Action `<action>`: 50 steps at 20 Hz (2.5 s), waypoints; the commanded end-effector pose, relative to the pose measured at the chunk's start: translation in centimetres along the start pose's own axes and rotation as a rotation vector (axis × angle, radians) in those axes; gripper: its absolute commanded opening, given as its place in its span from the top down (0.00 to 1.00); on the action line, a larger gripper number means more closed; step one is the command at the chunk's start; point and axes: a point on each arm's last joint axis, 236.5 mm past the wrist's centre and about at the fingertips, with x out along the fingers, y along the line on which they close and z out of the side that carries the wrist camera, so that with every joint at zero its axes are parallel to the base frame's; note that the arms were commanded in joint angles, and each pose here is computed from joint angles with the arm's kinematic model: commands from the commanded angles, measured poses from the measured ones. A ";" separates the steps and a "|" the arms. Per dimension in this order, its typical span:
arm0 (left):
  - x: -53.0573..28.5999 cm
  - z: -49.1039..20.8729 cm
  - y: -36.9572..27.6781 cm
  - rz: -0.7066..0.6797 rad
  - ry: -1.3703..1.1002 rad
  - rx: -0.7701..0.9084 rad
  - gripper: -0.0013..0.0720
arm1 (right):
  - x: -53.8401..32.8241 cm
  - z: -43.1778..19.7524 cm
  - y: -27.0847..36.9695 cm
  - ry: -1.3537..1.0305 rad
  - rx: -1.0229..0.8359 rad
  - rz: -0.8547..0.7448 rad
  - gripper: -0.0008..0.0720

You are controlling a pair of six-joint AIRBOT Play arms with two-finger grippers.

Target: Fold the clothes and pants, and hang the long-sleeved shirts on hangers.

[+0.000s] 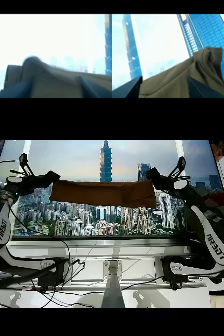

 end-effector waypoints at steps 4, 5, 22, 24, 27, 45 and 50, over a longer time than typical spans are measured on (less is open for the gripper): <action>-1.1 -1.9 3.0 0.015 0.086 -0.100 0.03 | 0.7 -0.5 -2.7 0.082 -0.176 -0.078 0.13; -1.7 -3.0 4.5 0.044 0.129 -0.124 0.03 | 0.5 -0.7 -3.3 0.104 -0.178 -0.087 0.13; -3.5 -4.0 -5.9 -0.197 0.392 0.256 0.97 | 0.5 -4.3 6.9 0.194 -0.424 0.079 0.97; -6.6 -2.1 -10.2 -0.238 0.371 0.314 0.97 | 1.0 -5.8 9.2 0.211 -0.459 0.116 0.97; -11.6 -1.5 -16.2 -0.283 0.326 0.406 0.96 | 2.9 -10.9 12.7 0.299 -0.498 0.174 0.97; -12.0 -4.2 -28.4 -0.480 0.278 0.478 0.96 | 4.1 -13.1 12.9 0.546 -0.809 0.028 0.97; -4.3 -8.6 -37.7 -0.589 0.219 0.423 0.96 | -0.6 0.3 2.3 0.509 -0.571 -0.162 0.97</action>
